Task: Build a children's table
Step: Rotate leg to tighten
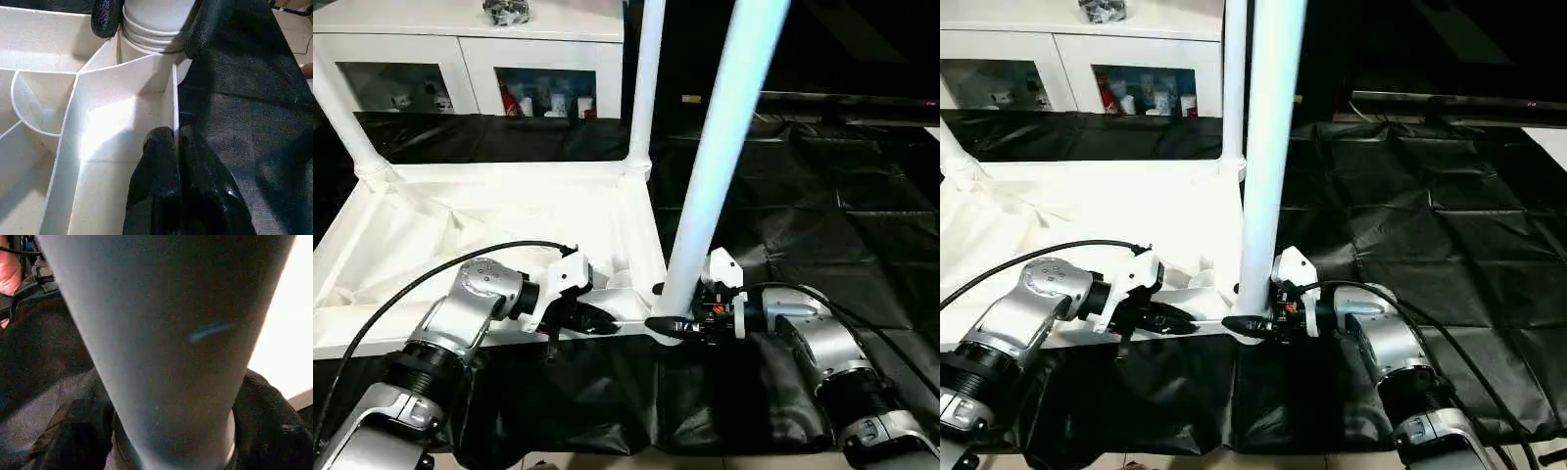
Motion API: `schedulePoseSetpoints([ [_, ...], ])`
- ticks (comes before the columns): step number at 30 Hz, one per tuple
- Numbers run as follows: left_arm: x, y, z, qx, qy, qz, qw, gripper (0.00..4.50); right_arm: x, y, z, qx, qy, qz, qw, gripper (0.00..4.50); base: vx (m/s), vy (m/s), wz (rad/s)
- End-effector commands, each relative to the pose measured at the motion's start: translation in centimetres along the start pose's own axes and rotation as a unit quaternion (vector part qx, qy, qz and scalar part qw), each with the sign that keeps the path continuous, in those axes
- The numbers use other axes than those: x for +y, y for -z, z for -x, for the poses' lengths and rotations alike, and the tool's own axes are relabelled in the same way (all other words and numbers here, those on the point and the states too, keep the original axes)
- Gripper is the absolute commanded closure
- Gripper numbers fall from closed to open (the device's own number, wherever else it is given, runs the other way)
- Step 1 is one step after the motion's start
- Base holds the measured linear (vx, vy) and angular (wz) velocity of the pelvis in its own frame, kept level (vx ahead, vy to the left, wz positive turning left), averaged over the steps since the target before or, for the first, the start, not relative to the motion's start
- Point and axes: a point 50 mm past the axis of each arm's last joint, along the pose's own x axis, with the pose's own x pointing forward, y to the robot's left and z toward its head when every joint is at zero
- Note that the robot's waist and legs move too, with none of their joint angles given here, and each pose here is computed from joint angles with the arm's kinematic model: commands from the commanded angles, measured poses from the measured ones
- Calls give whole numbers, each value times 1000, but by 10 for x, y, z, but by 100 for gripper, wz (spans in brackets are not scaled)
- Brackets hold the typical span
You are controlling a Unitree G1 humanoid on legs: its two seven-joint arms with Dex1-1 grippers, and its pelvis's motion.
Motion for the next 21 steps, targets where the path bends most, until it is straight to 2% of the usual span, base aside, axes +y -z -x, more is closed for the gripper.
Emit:
schedulePoseSetpoints([
  [1, 1, -6, -6, -15, 8, -9, 1000, 450, 1, -4, -5, -7, 1, -1, 1000, 170, 0, 0, 0],
  [3, 8, -11, -12, -26, -34, -7, 999, 450, 1, 2, -10, -9, 38, -25, 999, 174, 0, 0, 0],
  [7, 12, -17, -18, -35, -59, -6, 998, 450, -2, 7, -16, -5, 89, -33, 995, 175, 0, 0, 0],
  [8, 15, -22, -25, -40, -80, -5, 996, 450, -8, 12, -24, -4, 159, -49, 986, 176, 0, 0, 0],
  [9, 15, -23, -25, -41, -82, -5, 996, 450, -8, 13, -25, -5, 166, -51, 985, 176, 0, 0, 0],
  [11, 15, -31, -37, -49, -90, -7, 995, 450, -10, 17, -38, -14, 232, -81, 969, 176, 0, 0, 0],
  [13, 16, -36, -45, -55, -95, -6, 994, 450, -6, 16, -50, -19, 254, -96, 962, 176, 0, 0, 0],
  [14, 16, -36, -45, -55, -95, -6, 994, 450, -6, 16, -50, -19, 254, -96, 962, 176, 0, 0, 0],
  [15, 16, -41, -51, -62, -106, -6, 992, 450, -2, 15, -61, -21, 256, -115, 960, 176, 0, 0, 0],
  [17, 15, -45, -55, -69, -102, -6, 992, 450, -1, 13, -66, -23, 252, -111, 961, 176, 0, 0, 0],
  [18, 14, -47, -59, -73, -100, -6, 992, 450, -1, 11, -70, -27, 253, -109, 961, 120, 0, 0, 0],
  [19, 12, -49, -61, -77, -95, -6, 992, 450, -1, 9, -72, -31, 256, -109, 960, 106, 0, 0, 0],
  [21, 10, -49, -63, -79, -87, -9, 993, 450, -3, 5, -71, -41, 253, -110, 960, 106, 0, 0, 0],
])
